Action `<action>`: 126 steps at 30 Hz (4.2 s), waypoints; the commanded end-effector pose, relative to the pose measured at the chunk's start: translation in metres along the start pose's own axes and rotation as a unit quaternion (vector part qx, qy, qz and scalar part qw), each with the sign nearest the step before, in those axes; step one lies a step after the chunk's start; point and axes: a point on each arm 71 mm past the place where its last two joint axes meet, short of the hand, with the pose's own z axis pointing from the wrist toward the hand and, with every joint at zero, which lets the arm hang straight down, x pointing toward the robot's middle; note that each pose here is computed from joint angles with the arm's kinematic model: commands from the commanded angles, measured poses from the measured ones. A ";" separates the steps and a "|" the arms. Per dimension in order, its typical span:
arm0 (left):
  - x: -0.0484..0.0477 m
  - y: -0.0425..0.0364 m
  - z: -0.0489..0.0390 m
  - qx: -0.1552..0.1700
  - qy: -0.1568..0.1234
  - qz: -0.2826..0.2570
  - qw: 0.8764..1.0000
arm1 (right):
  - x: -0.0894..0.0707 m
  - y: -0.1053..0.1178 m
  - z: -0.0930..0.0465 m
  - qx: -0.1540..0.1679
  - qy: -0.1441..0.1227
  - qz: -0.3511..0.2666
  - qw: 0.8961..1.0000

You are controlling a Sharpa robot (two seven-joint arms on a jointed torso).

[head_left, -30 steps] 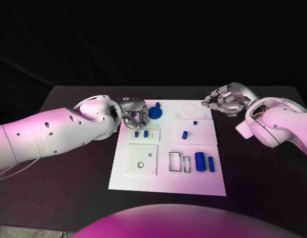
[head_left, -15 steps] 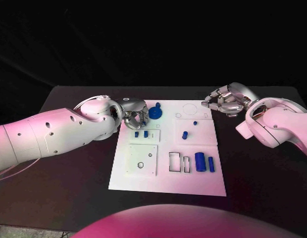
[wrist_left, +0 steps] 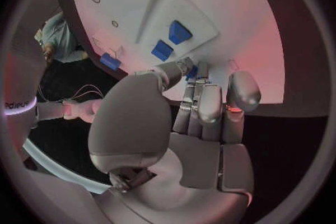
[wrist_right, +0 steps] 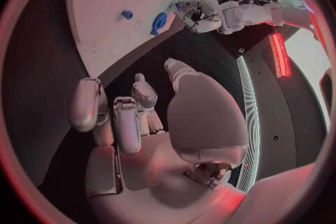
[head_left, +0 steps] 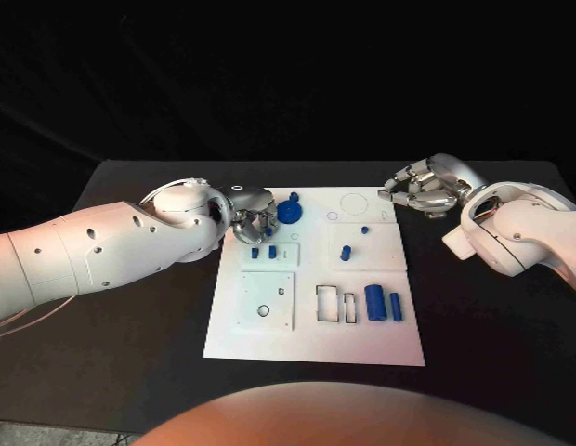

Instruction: Assemble the parts on the task board

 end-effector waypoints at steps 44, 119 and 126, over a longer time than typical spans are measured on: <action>0.0000 0.0000 -0.0030 0.011 -0.015 -0.004 1.000 | 0.000 -0.001 0.000 -0.004 0.000 -0.005 1.000; -0.0305 0.0032 -0.0329 0.049 -0.135 -0.274 0.951 | 0.001 -0.001 0.003 -0.012 0.002 -0.015 1.000; -0.0383 0.0254 -0.0412 0.020 -0.180 -0.464 0.867 | 0.010 0.009 0.007 -0.061 0.027 -0.085 0.994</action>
